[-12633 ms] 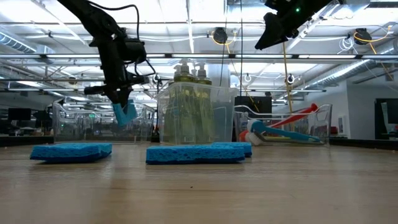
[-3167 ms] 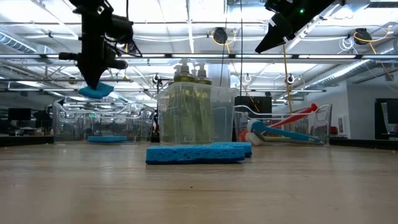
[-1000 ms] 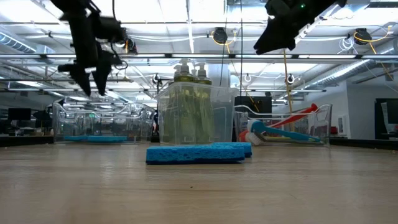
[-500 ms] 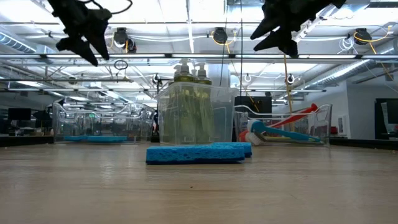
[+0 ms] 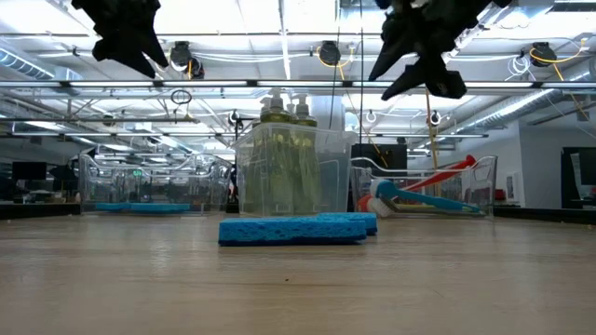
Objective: Pick & Place Kitchen Sink Supplies
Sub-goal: Put the sponge into the left transparent bin
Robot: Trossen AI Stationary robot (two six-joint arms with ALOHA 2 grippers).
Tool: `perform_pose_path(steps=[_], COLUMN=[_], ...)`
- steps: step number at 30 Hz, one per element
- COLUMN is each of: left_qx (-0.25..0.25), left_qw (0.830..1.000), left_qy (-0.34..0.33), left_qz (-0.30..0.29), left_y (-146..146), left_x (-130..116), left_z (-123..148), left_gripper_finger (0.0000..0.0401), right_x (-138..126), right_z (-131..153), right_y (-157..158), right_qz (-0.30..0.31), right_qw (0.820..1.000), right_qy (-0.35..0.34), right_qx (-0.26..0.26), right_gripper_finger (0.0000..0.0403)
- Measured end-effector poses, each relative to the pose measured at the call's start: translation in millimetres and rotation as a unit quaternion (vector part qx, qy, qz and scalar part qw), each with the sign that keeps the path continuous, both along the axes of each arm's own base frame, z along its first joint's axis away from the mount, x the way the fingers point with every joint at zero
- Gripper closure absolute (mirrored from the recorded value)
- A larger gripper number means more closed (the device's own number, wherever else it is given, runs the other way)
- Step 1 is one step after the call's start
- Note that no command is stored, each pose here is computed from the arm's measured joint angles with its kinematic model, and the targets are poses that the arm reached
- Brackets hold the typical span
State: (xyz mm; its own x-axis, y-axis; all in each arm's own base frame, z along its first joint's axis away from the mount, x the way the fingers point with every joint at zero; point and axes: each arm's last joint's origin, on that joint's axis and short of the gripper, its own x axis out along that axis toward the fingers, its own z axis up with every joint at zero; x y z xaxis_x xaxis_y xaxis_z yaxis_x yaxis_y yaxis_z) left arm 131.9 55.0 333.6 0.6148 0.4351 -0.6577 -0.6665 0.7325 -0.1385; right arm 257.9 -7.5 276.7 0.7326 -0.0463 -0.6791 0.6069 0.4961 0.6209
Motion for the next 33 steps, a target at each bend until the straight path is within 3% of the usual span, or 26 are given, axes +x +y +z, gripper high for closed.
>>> perform_pose_path(steps=[6,14,21,33], left_qx=[0.019,0.025,0.021,0.023], left_qw=[0.999,0.997,0.996,0.994], left_qy=[0.002,-0.015,-0.017,-0.017], left_qz=[-0.03,-0.072,-0.091,-0.106], left_y=[-9.3,-20.8,-27.2,-32.9], left_x=[4.3,10.2,11.4,12.3], left_z=[0.9,3.5,3.3,3.3], left_gripper_finger=[0.0171,0.0171,0.0171,0.0171], right_x=[15.2,34.3,46.4,51.3], right_z=[-23.8,-63.2,-72.2,-91.9], right_y=[15.8,22.6,25.0,43.1], right_qz=[-0.029,-0.072,-0.104,-0.136], right_qw=[0.997,0.988,0.985,0.976], right_qy=[0.048,0.118,0.097,0.126], right_qx=[0.055,0.068,0.093,0.116], right_gripper_finger=[0.0266,0.0266,0.0266,0.0266])
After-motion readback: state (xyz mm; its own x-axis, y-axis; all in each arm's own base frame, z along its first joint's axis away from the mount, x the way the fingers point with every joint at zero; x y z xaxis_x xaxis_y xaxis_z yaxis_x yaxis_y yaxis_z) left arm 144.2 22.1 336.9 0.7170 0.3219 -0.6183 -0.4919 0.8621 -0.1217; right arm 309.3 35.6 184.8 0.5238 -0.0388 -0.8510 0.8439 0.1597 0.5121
